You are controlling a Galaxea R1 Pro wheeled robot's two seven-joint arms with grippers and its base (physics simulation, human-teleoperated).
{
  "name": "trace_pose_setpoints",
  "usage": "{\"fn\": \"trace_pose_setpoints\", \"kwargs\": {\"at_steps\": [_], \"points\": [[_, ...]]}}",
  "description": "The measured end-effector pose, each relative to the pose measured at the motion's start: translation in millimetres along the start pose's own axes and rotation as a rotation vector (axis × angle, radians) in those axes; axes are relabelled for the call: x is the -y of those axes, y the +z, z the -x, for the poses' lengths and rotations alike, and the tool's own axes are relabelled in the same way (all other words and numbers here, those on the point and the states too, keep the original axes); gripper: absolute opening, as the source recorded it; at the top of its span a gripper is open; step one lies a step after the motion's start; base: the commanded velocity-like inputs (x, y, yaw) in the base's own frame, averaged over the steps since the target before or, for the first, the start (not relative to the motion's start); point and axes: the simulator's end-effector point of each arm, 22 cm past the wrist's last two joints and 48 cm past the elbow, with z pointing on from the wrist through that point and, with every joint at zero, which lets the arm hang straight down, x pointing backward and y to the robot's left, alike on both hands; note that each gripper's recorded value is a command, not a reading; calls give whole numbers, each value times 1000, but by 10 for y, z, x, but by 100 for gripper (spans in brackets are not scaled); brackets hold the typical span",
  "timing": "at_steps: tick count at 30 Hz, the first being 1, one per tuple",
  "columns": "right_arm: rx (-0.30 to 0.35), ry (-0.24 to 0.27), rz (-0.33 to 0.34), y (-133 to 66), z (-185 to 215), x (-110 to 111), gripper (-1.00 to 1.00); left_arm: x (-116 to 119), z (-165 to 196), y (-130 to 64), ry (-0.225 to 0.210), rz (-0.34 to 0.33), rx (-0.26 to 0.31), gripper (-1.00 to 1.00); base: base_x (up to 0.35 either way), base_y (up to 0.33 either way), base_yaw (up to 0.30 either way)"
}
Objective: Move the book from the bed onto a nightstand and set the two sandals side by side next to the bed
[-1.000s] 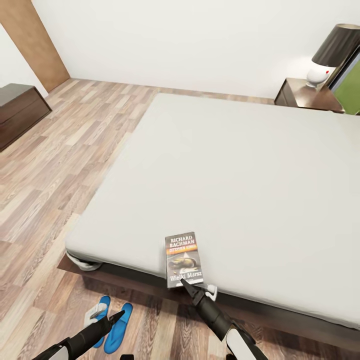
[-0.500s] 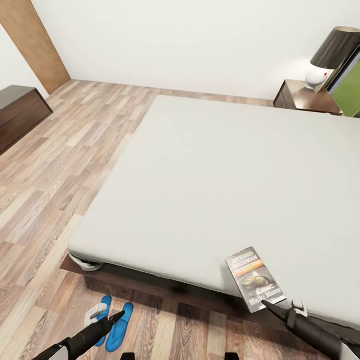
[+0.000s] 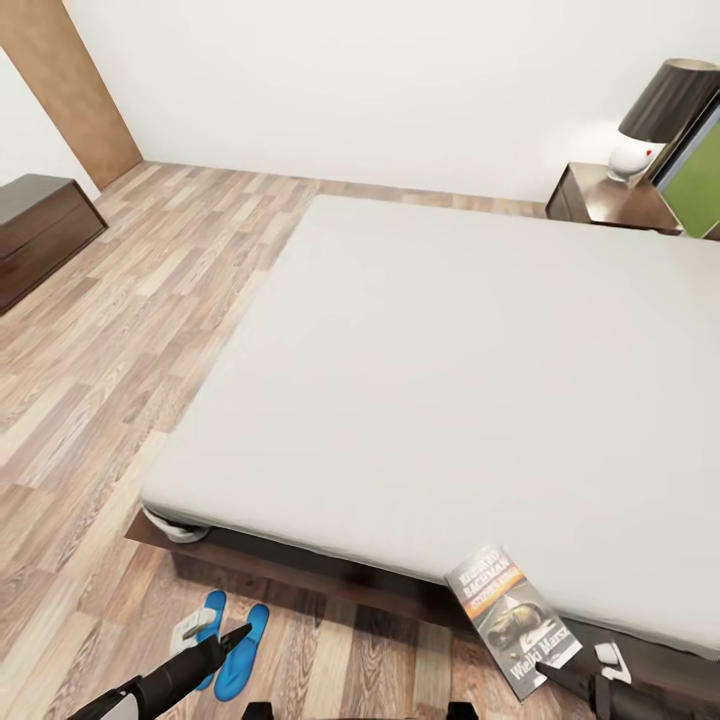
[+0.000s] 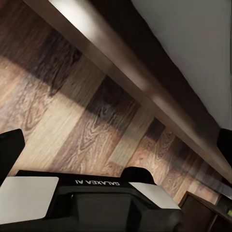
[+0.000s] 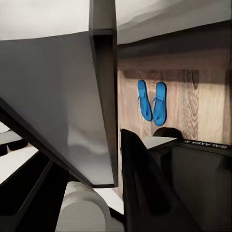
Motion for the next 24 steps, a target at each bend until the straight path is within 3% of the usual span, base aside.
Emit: {"fn": "trace_pose_setpoints", "kwargs": {"at_steps": [8,13,24], "points": [[-3,62,-56,-191,-197,97,-100,100,-8,-85,-2,-12,-1,100,0,0,0],[-2,68,-61,-237,-218,53,-100,214,-9,-147,-3,-48,-1,100,0,0,0],[0,57,-65,-316,-232,-62,-100,309,-21,-273,-1,-56,-5,100,0,0,0]]}}
